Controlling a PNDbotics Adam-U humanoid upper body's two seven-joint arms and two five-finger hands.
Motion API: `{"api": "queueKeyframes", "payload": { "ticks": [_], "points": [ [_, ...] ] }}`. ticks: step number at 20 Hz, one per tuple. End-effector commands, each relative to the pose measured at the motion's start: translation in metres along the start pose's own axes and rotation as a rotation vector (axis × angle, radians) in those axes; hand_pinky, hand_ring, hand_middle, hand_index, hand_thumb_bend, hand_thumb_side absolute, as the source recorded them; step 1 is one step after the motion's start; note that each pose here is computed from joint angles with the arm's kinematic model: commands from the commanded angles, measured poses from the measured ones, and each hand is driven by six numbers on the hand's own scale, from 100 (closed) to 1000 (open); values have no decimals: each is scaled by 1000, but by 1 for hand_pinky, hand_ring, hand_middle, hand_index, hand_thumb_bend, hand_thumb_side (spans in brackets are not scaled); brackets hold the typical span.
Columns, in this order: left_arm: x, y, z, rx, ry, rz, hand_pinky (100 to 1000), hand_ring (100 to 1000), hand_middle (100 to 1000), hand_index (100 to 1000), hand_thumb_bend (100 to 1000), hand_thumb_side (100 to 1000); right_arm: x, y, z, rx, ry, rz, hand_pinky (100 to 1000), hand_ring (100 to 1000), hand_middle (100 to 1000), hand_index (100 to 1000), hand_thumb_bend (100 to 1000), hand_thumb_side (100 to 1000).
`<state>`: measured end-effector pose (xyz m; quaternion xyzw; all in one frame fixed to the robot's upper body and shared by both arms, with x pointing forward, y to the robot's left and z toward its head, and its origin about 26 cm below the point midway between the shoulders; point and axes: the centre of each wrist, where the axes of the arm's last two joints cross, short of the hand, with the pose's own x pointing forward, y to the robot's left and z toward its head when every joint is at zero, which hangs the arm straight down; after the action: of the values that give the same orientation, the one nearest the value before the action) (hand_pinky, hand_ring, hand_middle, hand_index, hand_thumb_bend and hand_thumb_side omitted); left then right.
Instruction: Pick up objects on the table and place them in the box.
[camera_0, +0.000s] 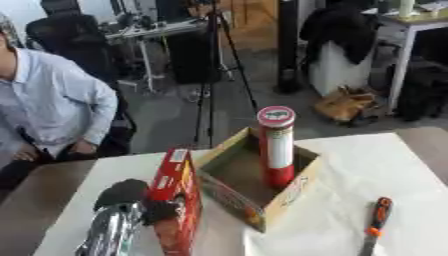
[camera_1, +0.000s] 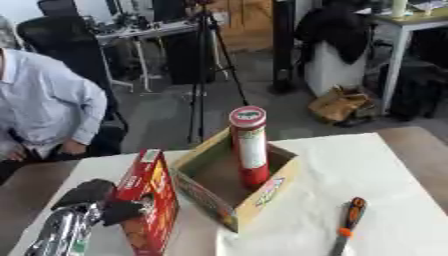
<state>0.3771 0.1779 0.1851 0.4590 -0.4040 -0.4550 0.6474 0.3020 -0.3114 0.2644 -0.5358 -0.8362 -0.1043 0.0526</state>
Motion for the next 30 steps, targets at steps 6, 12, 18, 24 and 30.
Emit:
{"api": "queueKeyframes", "payload": {
  "ticks": [6,12,18,24,30],
  "points": [
    [-4,20,11,88,45,33,100,192,262,448,100,846,4,0,-8,-24,-19,-10,898,917,894,818,100,1000],
    [-12,34,13,199,86,35,100,167,240,444,100,795,3,-1,-8,-25,-21,-6,897,917,894,817,100,1000],
    [-20,48,14,265,107,24,100,165,238,440,100,775,3,-1,-8,-26,-22,-3,897,916,893,817,100,1000],
    [-23,61,18,304,100,33,100,160,231,432,100,769,3,-1,-8,-25,-21,-2,897,916,892,816,100,1000],
    [-23,85,31,383,69,54,100,151,219,413,100,765,3,-1,-8,-29,-20,-3,896,915,892,815,100,1000]
  ]
}}
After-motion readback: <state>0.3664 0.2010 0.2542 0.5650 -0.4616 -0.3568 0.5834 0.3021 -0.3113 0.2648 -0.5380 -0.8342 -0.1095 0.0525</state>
